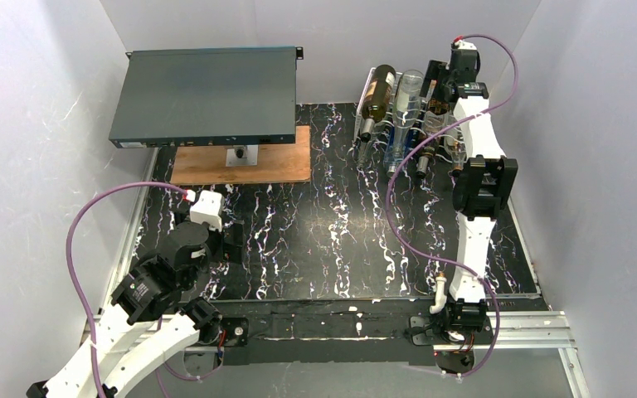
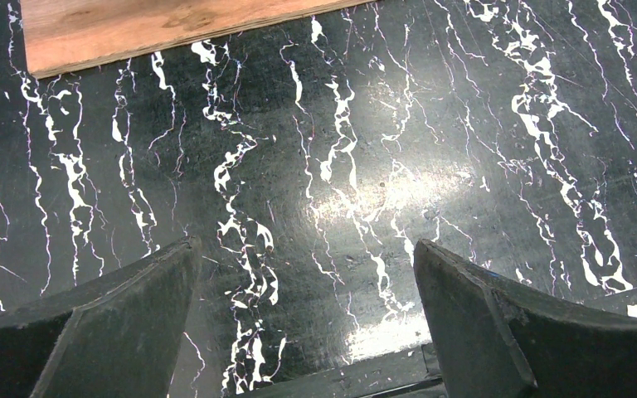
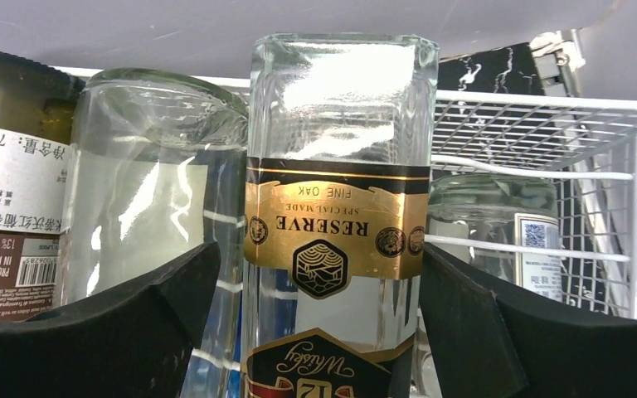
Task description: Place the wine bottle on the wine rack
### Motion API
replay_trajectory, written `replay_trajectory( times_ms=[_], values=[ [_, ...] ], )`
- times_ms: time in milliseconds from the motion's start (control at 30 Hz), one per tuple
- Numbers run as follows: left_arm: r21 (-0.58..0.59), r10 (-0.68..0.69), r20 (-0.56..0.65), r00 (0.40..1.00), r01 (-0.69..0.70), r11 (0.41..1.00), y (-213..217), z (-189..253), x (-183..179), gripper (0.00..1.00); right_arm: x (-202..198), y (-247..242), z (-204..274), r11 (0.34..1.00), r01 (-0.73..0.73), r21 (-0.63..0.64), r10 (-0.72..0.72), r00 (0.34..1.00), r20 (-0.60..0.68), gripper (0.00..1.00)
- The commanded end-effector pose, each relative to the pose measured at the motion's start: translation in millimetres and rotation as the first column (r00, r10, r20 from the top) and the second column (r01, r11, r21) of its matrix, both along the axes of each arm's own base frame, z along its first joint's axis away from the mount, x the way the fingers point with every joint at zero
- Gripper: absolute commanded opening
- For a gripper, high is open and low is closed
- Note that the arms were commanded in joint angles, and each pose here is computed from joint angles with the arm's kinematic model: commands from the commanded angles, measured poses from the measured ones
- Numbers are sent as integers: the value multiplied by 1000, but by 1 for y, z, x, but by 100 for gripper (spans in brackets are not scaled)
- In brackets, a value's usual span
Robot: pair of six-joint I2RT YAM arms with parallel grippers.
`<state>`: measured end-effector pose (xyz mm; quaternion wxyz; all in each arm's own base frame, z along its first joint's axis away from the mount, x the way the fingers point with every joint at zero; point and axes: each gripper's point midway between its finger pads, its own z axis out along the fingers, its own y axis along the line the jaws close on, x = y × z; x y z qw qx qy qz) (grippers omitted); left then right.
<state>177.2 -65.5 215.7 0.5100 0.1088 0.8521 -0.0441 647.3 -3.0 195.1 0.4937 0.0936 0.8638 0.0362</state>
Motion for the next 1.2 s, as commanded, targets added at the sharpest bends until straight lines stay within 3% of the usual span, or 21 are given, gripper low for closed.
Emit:
replay_trajectory(
  times_ms=[0, 167, 433, 833, 1067, 1167],
  values=[
    [4, 10, 13, 1000, -10, 1000, 3, 2, 1, 99, -8, 0, 46, 994, 48, -103, -41, 997, 73, 93],
    [4, 10, 13, 1000, -10, 1000, 3, 2, 1, 99, -10, -2, 39, 991, 69, -117, -63, 997, 54, 81],
    [0, 10, 18, 1000, -10, 1000, 3, 3, 0, 99, -12, -1, 34, 987, 86, -138, -82, 996, 40, 79],
    [-1, 9, 18, 1000, -9, 1000, 3, 3, 0, 99, -26, 2, 69, 989, 72, -129, -62, 995, 81, 23],
    [-7, 7, 24, 1000, -7, 1000, 3, 4, -1, 99, -36, 10, 80, 996, 38, -83, -31, 997, 76, 10],
    [-9, 6, 25, 1000, -6, 1000, 3, 5, -1, 99, -38, 13, 81, 998, 30, -64, -25, 997, 76, 10]
  ],
)
